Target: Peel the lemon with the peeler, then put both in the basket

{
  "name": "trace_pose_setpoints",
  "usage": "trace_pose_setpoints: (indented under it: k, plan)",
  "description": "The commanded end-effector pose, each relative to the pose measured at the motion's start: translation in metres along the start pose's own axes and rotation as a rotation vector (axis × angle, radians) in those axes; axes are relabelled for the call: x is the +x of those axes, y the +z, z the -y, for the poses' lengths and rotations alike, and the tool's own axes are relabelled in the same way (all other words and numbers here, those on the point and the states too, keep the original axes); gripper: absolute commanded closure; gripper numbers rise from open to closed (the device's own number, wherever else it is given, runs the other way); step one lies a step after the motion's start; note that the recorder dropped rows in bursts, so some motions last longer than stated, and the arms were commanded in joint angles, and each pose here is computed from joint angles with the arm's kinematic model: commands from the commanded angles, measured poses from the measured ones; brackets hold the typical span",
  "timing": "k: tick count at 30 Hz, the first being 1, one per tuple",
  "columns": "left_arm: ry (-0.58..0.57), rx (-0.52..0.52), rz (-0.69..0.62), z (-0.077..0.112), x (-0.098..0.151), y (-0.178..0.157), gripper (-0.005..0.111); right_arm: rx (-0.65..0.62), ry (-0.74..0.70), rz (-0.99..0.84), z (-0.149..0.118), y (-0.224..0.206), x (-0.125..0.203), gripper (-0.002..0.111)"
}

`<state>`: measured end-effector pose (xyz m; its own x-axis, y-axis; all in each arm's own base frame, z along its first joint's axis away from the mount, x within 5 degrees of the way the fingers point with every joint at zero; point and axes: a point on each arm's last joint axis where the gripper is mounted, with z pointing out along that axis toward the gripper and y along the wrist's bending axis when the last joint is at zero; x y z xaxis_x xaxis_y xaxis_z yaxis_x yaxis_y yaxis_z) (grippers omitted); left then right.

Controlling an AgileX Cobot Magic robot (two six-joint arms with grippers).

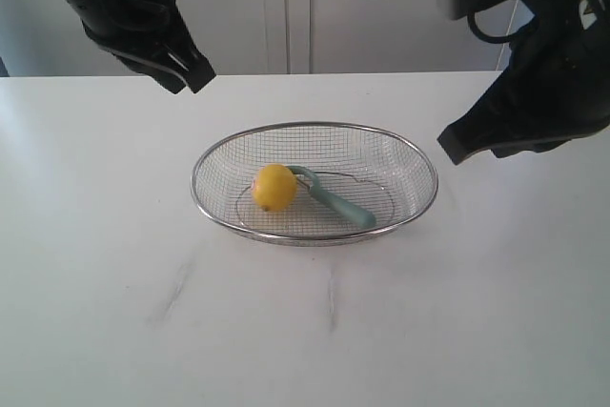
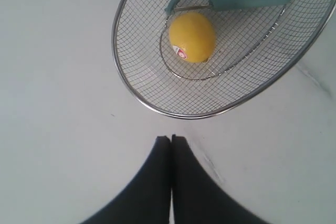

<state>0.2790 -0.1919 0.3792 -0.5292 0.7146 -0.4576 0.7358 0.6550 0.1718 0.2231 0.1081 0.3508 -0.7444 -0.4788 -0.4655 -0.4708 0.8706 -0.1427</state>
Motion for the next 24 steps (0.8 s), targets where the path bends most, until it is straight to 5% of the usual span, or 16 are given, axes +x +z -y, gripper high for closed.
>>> trace_pose_setpoints:
  k: [1,12,19,24]
  plan:
    - [-0.003,-0.007,0.000,0.000,0.001,-0.002,0.107,0.011,0.004,0.007,0.003,-0.002,0.001,0.108]
    - [0.003,-0.043,0.078,0.000,0.009,-0.039,0.107,0.011,0.004,0.006,0.003,-0.002,0.001,0.108]
    - [-0.050,-0.077,0.370,0.006,0.026,-0.092,0.107,0.011,0.004,0.006,0.003,-0.002,0.001,0.108]
    - [-0.173,-0.111,0.570,-0.001,0.062,-0.095,0.107,0.011,0.004,0.006,0.003,-0.002,0.001,0.108]
